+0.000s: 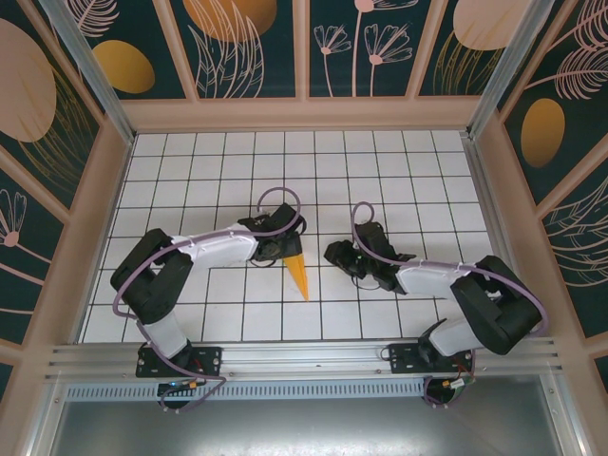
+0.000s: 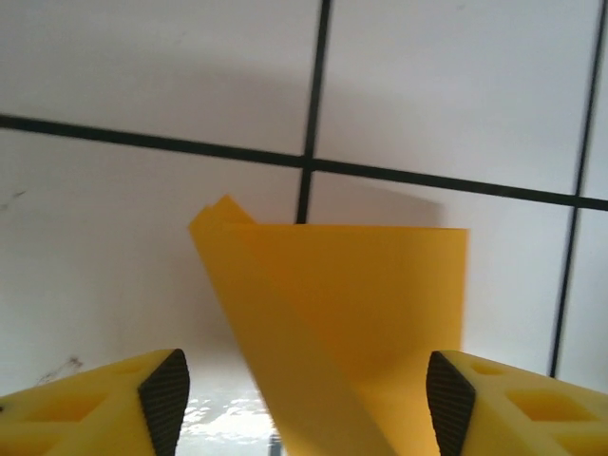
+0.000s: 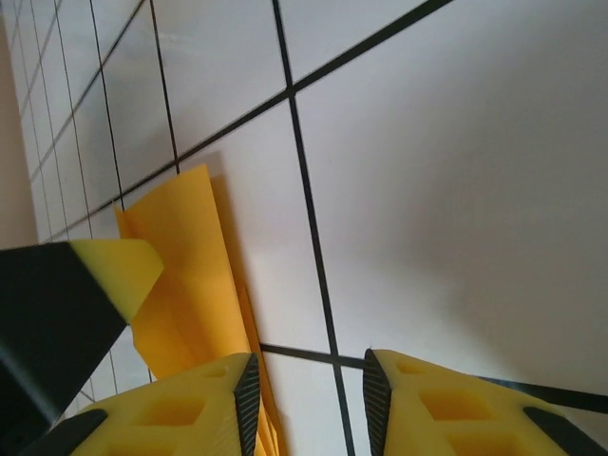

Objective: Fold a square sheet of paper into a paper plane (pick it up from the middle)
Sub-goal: Turn over a paper plane at the center of the table.

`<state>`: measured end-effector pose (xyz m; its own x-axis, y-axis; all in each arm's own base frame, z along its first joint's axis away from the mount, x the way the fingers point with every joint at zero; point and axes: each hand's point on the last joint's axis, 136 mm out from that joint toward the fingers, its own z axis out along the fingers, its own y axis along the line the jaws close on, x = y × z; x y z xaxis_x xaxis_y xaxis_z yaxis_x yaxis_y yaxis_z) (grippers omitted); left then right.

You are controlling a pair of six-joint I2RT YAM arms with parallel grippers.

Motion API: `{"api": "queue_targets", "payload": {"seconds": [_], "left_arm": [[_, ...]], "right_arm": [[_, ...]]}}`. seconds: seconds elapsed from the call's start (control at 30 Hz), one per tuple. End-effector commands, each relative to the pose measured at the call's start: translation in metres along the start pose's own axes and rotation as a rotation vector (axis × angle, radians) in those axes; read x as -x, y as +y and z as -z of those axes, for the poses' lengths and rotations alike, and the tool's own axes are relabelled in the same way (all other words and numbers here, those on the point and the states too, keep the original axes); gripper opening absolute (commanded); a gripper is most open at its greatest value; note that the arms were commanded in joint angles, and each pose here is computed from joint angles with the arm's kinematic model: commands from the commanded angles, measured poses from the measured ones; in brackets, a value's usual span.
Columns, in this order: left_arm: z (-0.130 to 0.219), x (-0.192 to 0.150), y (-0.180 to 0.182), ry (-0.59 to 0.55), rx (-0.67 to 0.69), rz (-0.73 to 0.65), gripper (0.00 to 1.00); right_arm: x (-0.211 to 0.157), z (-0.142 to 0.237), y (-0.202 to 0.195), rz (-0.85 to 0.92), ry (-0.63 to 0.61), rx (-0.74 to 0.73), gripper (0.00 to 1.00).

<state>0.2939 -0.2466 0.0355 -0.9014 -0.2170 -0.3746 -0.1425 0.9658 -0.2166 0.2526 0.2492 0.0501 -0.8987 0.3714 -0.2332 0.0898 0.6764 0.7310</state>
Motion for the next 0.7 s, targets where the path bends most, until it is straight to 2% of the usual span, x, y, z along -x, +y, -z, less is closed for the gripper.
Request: {"api": "queue_targets", "payload": {"seconds": [0.0, 0.2, 0.47, 0.67], "left_arm": [[0.012, -0.002, 0.017, -0.034, 0.027, 0.016, 0.64], [0.023, 0.0, 0.027, -0.076, 0.024, 0.03, 0.49], [0.021, -0.007, 0.036, -0.075, 0.027, 0.028, 0.31], [0.023, -0.005, 0.037, -0.088, 0.024, 0.026, 0.31]], "right_arm": [[-0.004, -0.006, 0.029, 0.097, 0.034, 0.084, 0.38], [-0.018, -0.021, 0.04, 0.164, 0.098, 0.088, 0.4], [-0.039, -0.043, 0.054, 0.236, 0.198, 0.1, 0.43], [-0.045, -0.05, 0.052, 0.233, 0.223, 0.092, 0.44]]}}
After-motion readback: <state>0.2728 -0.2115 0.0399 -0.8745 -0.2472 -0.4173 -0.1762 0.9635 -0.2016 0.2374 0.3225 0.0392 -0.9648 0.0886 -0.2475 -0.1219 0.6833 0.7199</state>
